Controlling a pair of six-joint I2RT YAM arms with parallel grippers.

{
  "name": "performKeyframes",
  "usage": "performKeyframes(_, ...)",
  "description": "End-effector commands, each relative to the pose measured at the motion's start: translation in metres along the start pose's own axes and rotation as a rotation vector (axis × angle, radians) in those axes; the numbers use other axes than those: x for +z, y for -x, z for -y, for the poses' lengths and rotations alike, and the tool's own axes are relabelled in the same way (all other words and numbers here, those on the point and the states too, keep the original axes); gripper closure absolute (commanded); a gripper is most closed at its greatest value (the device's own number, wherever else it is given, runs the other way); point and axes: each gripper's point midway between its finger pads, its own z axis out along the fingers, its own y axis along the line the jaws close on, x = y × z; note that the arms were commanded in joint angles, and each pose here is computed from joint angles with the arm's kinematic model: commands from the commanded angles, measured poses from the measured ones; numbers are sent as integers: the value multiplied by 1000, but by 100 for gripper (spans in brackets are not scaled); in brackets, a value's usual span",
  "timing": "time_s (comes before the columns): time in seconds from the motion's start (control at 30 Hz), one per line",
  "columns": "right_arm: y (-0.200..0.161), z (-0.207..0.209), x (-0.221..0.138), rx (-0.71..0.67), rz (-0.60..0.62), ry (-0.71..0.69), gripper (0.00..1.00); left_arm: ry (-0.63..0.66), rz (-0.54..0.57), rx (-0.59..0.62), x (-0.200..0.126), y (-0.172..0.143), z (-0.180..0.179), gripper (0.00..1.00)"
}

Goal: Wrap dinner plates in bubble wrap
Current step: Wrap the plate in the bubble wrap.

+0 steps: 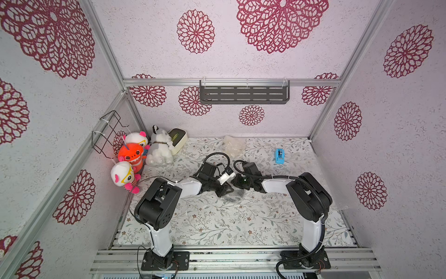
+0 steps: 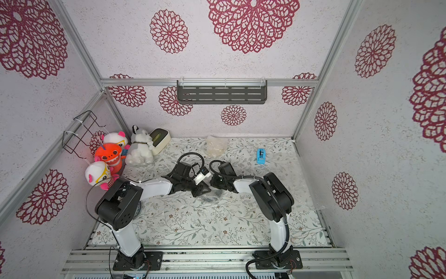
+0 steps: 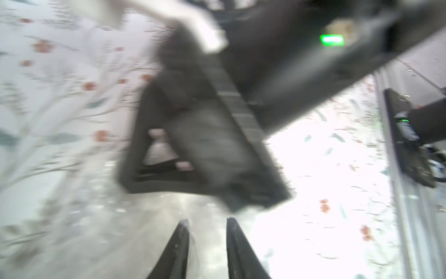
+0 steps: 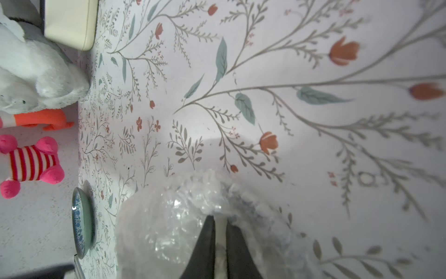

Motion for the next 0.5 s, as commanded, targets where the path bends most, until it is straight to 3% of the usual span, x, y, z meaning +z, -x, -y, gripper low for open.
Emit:
performKeyframes(0.0,-31,58,-5,107,-54,-183,82,-58,-30,-48,4,-12,45,68)
performKeyframes(0.17,-20,49,-13,73,-4,-160,76,57,78,-189,-28,10,45,57)
performKeyframes(0.27,-18,45,-14,64,8,-142,75,191,152,-400,-48,31,17,47)
performKeyframes(0.37,-18,44,-15,65,21,-129,75,174,233,-691,-56,46,-1,51)
performKeyframes(0.47,-19,42,-15,58,28,-118,75,185,195,-858,-50,46,-10,66)
